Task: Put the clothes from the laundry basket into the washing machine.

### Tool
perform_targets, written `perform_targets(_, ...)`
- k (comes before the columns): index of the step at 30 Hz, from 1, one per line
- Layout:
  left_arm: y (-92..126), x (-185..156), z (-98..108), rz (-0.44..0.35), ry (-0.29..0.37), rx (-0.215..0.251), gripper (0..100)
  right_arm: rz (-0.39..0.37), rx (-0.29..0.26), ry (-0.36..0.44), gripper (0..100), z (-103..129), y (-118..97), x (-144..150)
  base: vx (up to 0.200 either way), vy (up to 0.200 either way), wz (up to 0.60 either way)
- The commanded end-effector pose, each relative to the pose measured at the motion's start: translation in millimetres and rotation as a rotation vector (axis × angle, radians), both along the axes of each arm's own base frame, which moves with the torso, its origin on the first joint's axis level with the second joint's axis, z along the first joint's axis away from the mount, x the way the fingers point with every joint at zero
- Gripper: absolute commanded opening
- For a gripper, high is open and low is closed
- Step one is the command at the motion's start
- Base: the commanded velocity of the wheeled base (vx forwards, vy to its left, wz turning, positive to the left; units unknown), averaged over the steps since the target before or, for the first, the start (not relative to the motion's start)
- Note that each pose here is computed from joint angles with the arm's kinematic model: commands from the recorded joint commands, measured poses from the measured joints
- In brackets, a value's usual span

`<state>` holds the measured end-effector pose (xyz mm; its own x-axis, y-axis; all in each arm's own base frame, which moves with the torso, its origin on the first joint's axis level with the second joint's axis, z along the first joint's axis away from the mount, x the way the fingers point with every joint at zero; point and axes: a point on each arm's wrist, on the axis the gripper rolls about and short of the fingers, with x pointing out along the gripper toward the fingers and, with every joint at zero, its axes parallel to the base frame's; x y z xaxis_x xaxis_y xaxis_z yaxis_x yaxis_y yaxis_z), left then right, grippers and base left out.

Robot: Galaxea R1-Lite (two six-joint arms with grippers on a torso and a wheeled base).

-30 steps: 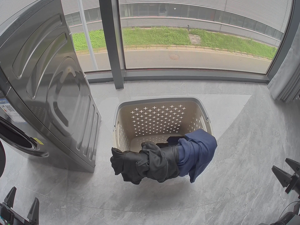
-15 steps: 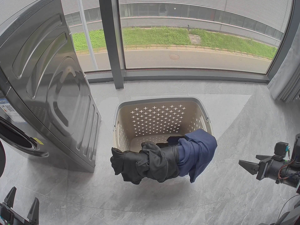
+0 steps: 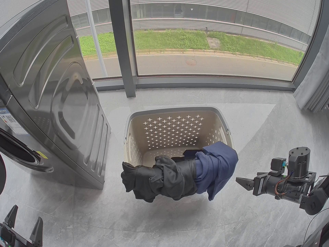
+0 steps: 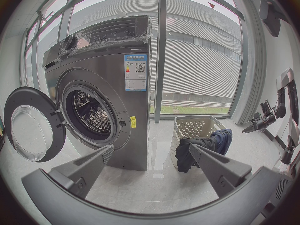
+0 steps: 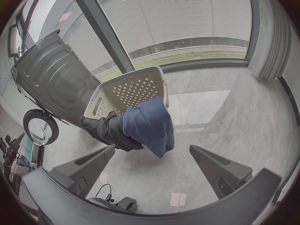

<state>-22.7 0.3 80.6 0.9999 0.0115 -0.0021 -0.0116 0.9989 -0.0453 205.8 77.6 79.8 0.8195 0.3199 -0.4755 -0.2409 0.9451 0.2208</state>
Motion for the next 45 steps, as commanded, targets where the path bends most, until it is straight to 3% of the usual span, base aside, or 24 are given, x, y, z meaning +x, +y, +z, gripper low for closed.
perform_targets(1, 0.0, 0.2, -4.8, 0.001, 0.002, -0.001, 100, 0.028, -0.016, 0.046, 100, -16.5, 13.3, 12.3, 0.0, 0.0, 0.0)
perform_targets(21, 0.0, 0.2, -4.6, 0.001, 0.001, -0.001, 100, 0.028, 0.069, 0.076, 100, -30.4, 44.2, 47.4, 0.0, 0.0, 0.0)
perform_targets(31, 0.0, 0.2, -4.8, 0.001, 0.002, -0.001, 100, 0.004, 0.061, 0.103, 100, -48.7, 53.3, 66.1, 0.0, 0.0, 0.0)
perform_targets(38, 0.0, 0.2, -4.8, 0.001, 0.002, -0.001, 100, -0.024, 0.123, 0.116, 100, -52.1, 62.6, 75.7, 0.0, 0.0, 0.0)
perform_targets(45, 0.0, 0.2, -4.8, -0.001, 0.002, -0.001, 100, -0.038, 0.134, 0.12, 100, -56.6, 63.8, 82.6, 0.0, 0.0, 0.0)
